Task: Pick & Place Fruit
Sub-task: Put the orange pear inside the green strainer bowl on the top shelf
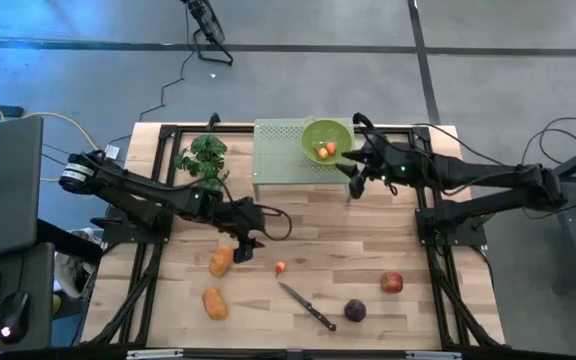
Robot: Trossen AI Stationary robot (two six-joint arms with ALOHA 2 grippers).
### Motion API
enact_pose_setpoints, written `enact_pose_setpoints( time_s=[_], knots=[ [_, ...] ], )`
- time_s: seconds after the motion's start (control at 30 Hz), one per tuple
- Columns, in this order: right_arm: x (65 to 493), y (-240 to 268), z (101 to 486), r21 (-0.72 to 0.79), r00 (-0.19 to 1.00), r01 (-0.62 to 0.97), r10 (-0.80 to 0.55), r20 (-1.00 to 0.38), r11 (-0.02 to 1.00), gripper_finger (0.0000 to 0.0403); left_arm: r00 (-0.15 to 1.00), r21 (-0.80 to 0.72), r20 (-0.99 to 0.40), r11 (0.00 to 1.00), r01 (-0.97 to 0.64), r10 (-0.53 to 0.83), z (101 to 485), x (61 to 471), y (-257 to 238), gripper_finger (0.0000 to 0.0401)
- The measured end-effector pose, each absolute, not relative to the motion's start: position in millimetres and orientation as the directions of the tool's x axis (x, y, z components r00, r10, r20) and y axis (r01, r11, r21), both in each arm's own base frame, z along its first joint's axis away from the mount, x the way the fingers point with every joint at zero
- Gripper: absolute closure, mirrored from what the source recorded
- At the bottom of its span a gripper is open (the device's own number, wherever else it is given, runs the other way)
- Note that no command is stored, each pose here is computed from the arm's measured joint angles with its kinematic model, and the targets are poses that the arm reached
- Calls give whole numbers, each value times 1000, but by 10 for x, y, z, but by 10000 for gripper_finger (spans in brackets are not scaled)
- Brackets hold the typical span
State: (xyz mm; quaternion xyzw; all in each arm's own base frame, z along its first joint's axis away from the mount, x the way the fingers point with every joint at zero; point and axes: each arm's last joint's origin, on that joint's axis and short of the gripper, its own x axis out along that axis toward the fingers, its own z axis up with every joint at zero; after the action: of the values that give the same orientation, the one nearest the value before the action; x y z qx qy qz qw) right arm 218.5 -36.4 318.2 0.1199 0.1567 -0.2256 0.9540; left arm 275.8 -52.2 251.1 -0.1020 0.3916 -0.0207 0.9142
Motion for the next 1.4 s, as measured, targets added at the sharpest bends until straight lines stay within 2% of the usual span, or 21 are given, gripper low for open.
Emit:
enact_pose_setpoints(
  time_s=[0.17,0.5,0.73,1.13,1.4],
  knots=[
    [2205,-158,3169,175,879,388,-306,-367,905,227,725,-260,-673,964,-47,-147,2549,2764,-665,171],
    [2191,134,3134,244,896,303,-188,-403,921,227,739,-303,-670,935,-183,-72,2549,2731,-774,171],
    [2215,304,3095,234,899,246,-131,-418,941,227,757,-330,-652,909,-253,-26,2531,2791,-775,171],
    [2434,519,2855,218,865,212,-79,-496,953,227,634,-368,-773,821,-436,-10,2478,3164,-888,171],
    [2532,561,2729,185,842,264,-132,-524,947,227,571,-350,-821,789,-505,1,2391,3242,-914,171]
  ],
)
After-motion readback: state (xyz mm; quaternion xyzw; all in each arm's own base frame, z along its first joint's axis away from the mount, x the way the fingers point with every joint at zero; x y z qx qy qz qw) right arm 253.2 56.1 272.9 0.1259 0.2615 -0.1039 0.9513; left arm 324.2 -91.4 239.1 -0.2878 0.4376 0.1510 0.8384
